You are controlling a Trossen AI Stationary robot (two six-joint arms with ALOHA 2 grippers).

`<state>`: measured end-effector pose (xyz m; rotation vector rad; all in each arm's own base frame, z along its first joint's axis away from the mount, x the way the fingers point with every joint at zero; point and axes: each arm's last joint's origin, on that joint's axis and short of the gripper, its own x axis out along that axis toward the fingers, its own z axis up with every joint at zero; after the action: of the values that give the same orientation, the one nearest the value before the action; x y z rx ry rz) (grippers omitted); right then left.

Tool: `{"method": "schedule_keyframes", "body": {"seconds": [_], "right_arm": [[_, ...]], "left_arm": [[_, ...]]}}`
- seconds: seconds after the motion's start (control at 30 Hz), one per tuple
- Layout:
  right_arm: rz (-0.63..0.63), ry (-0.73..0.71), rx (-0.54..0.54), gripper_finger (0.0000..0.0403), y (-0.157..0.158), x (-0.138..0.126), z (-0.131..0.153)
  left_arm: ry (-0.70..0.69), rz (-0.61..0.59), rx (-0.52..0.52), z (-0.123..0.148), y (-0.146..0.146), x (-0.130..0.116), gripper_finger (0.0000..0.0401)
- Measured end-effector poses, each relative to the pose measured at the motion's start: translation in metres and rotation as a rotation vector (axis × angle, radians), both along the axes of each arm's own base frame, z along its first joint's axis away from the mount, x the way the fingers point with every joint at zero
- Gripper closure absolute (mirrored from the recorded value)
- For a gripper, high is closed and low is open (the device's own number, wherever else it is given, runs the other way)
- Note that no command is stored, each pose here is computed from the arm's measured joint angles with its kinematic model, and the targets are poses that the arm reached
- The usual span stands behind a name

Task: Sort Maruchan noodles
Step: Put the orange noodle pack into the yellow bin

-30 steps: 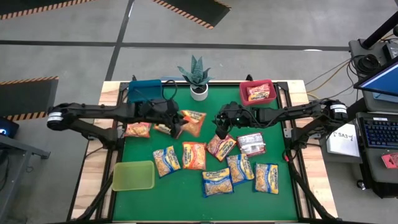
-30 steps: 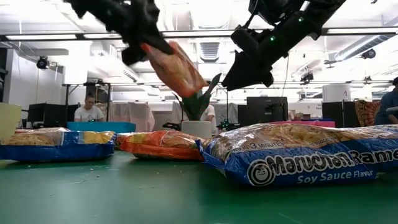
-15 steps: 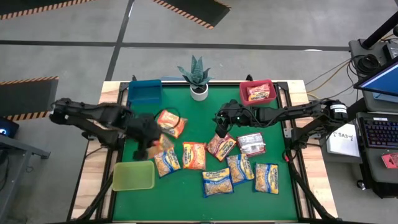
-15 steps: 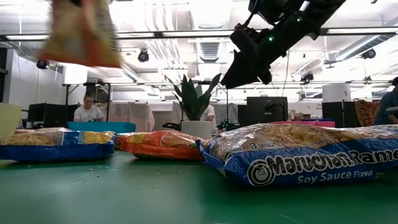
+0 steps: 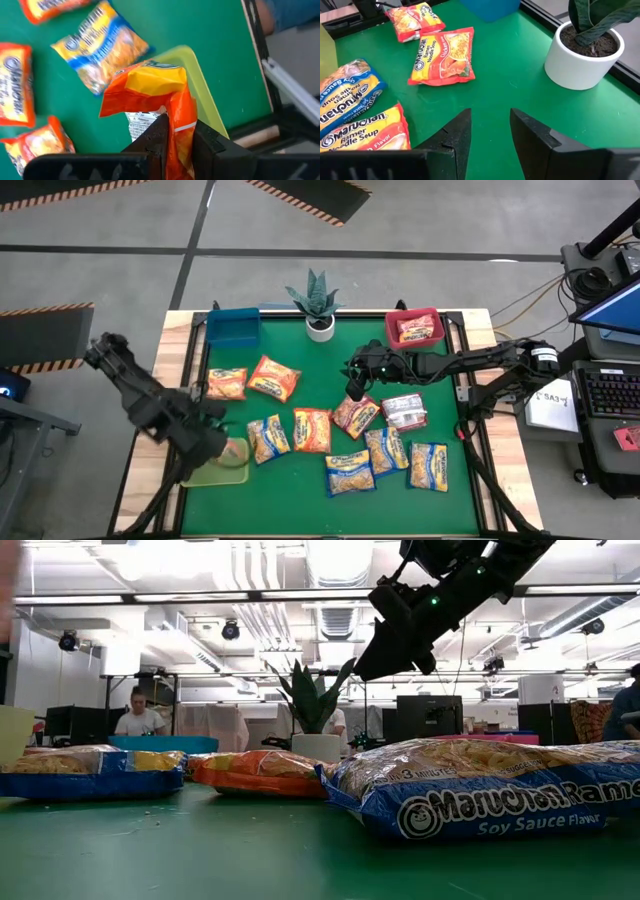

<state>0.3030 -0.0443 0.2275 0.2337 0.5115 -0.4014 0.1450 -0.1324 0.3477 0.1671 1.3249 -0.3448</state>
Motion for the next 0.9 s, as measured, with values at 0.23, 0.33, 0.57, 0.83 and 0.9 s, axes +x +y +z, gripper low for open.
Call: {"method": "schedule_keyframes", "body": {"seconds": [0.23, 0.33, 0.57, 0.83, 0.9], "right_arm": [[0.0, 0.0, 0.001, 0.0271, 0.0, 0.0, 0.0], [0.0, 0.0, 0.001, 0.0274, 0.0, 0.0, 0.0], [-0.002, -0.002, 0.006, 0.0277, 0.0, 0.0, 0.0], [-0.003, -0.003, 0.008, 0.0268, 0.0, 0.0, 0.0], [-0.003, -0.003, 0.008, 0.0269, 0.0, 0.0, 0.0]], "left_arm": [[0.061, -0.011, 0.073, -0.037, -0.024, -0.01, 0.0365], [0.084, -0.026, 0.1, -0.052, -0.032, -0.007, 0.0365], [0.145, -0.066, 0.18, -0.076, -0.046, 0.004, 0.0365], [0.214, -0.125, 0.24, -0.095, -0.064, 0.017, 0.0365], [0.219, -0.139, 0.248, -0.097, -0.069, 0.02, 0.0364]]}}
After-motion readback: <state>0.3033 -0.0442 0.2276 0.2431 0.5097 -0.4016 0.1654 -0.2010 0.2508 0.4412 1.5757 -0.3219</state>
